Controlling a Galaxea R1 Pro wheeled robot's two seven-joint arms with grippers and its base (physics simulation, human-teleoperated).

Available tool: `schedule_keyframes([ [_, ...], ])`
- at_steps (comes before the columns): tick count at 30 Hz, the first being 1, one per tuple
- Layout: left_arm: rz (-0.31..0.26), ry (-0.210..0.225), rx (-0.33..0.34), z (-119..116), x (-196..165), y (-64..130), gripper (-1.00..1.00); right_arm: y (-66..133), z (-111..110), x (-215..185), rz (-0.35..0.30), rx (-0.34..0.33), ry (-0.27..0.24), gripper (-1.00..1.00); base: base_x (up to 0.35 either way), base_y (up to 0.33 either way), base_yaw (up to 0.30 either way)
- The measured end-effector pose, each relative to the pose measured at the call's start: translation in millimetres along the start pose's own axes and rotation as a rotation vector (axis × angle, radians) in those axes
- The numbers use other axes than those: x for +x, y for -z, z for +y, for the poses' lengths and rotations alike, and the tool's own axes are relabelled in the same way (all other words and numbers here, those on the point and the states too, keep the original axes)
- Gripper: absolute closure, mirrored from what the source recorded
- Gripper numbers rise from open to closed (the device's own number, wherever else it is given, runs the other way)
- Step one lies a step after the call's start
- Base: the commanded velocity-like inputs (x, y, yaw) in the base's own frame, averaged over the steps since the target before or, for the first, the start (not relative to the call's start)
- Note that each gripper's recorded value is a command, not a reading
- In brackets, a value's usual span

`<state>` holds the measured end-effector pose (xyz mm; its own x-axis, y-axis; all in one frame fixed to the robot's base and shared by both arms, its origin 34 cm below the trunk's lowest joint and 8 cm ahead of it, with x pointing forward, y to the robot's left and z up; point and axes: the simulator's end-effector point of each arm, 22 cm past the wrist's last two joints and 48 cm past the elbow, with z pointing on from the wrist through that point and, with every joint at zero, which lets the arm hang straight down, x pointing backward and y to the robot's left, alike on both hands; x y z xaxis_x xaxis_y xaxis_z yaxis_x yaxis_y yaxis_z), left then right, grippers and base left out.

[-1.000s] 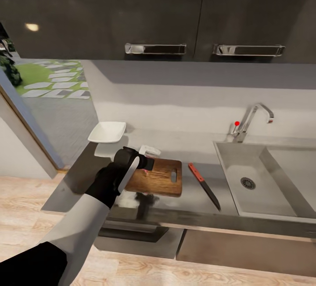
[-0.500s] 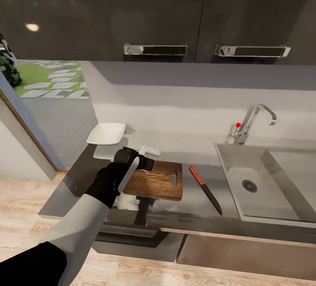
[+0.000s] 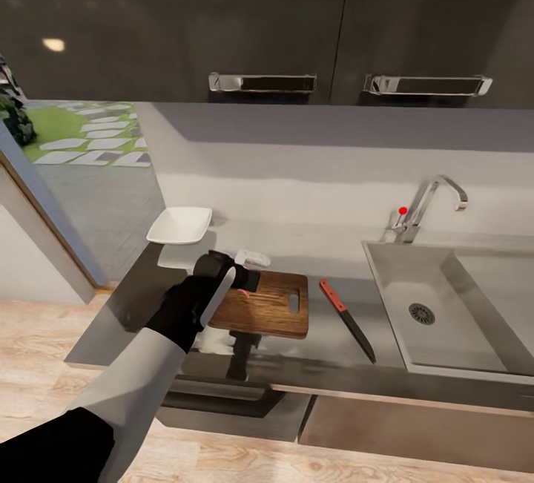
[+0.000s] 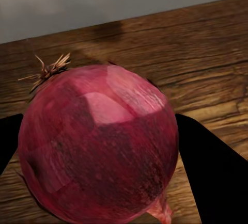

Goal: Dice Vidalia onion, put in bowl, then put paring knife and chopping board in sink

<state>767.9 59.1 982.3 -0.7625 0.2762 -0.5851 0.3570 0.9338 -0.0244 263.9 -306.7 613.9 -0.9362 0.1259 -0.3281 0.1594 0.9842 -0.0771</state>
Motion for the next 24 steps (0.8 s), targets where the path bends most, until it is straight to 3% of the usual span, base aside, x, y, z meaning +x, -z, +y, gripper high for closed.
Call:
schedule_keyframes([
  [24,0.059,0.002,0.004,0,23,-20.6,1.0,-0.5,-1,10,0.024,0.003,0.003,-1.0,0.0,0.0,0.0],
])
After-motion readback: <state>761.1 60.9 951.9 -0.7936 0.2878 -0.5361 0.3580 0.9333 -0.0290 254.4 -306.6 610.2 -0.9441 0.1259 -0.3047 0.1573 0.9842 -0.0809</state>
